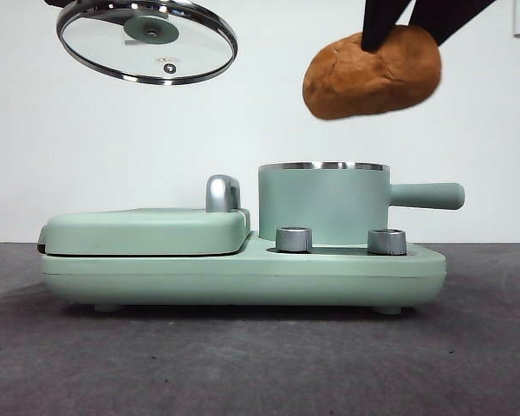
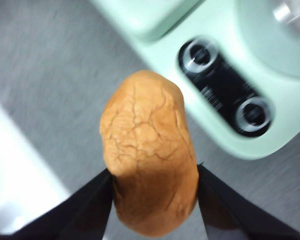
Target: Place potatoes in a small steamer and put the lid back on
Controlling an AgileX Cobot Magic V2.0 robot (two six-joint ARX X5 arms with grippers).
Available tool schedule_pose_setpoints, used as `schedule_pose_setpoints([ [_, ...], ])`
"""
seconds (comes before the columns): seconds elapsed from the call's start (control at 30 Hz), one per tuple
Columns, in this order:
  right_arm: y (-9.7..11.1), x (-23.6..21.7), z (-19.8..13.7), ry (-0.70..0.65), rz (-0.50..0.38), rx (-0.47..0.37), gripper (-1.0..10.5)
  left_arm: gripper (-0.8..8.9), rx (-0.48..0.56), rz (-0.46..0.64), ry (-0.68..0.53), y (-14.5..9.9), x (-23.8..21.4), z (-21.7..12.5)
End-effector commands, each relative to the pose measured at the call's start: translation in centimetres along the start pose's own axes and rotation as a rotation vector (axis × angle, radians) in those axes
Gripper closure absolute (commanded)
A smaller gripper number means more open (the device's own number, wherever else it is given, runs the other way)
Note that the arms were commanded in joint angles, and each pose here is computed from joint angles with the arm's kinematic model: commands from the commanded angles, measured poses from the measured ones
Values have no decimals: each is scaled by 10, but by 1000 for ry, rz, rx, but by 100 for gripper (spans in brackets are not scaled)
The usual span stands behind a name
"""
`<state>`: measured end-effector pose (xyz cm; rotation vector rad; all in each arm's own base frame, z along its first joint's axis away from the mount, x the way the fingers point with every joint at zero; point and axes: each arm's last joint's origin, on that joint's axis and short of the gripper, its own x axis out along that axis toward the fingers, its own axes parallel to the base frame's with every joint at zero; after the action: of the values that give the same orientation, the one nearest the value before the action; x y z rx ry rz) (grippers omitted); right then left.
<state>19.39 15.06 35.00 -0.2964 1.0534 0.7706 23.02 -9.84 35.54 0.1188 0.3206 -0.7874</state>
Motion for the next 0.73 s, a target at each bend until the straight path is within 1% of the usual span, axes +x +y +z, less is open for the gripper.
schedule_pose_setpoints([
  [0.03, -9, -1, 11, -58, -20, -5, 742, 800, 28, 4, -44, 0, -2, 8],
  [0.13, -21, 4, 17, -87, -42, 14, 742, 800, 28, 4, -44, 0, -2, 8],
  [0.33, -44, 27, 30, -97, -69, 48, 742, 800, 27, 4, -44, 0, -2, 8],
  [0.53, -60, 49, 44, -84, -72, 73, 742, 800, 27, 4, -43, 0, -2, 8],
  [0.73, -69, 54, 69, -95, -79, 59, 742, 800, 27, 4, -43, 0, -2, 8],
])
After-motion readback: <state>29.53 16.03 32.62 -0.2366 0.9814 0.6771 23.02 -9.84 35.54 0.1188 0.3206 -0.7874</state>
